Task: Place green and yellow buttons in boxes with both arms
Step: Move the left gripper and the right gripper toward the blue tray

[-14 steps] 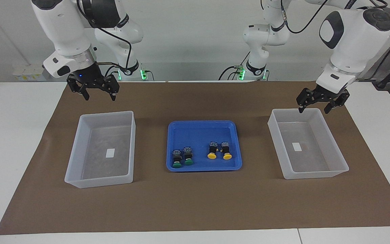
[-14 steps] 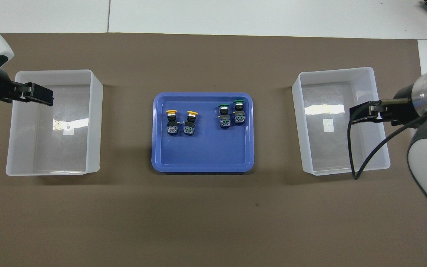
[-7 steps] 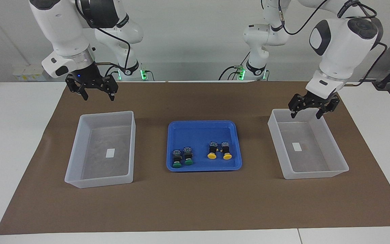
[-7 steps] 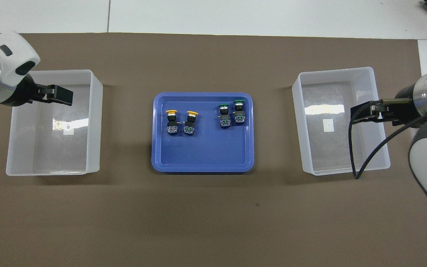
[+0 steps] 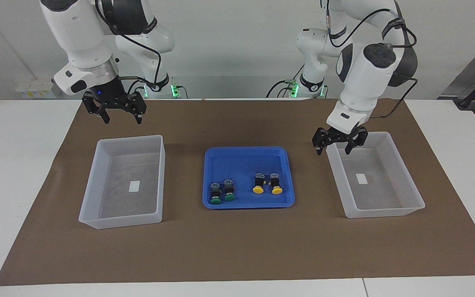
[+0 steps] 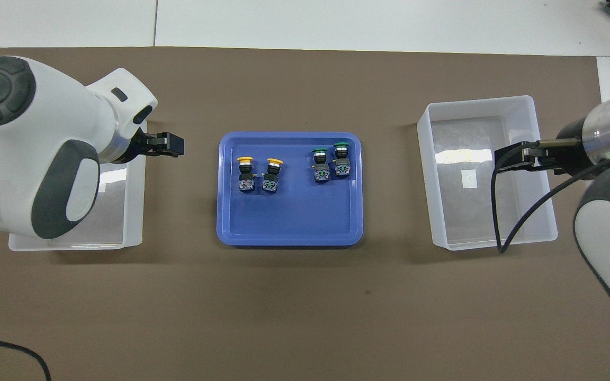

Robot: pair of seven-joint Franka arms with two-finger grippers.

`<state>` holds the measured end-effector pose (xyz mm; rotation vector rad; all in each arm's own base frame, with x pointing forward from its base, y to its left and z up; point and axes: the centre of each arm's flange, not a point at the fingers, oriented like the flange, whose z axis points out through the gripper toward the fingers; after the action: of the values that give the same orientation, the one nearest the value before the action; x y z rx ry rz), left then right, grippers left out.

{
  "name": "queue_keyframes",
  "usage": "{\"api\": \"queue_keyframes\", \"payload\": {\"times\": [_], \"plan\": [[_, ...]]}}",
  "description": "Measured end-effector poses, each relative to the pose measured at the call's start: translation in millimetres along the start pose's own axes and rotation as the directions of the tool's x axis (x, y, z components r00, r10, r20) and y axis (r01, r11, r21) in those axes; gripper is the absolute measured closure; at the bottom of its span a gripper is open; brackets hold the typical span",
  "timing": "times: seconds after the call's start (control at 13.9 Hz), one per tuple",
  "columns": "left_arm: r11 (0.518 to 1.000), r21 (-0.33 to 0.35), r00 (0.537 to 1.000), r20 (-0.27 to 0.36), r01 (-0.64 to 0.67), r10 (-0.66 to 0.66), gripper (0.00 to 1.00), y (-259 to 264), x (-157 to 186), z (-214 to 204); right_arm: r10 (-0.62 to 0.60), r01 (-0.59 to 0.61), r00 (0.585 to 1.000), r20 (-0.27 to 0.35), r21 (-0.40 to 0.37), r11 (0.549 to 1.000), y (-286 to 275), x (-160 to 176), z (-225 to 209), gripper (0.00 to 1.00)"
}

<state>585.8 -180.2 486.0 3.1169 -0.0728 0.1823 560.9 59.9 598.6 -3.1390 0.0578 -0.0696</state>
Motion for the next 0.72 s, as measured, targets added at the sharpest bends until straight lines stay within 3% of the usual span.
{"api": "queue_keyframes", "payload": {"times": [0.43,0.72], "plan": [[0.998,-0.048,0.998,-0.039,0.048,-0.049,0.0,35.0,-15.1,48.5,0.015,-0.014,0.998,-0.063,0.015,1.0,-21.6,11.9,14.4,0.0],[0.997,-0.054,0.998,-0.042,0.054,-0.056,0.0,67.6,-19.5,87.9,0.011,-0.007,0.994,-0.112,0.035,0.999,-56.3,22.8,60.8,0.0]]}}
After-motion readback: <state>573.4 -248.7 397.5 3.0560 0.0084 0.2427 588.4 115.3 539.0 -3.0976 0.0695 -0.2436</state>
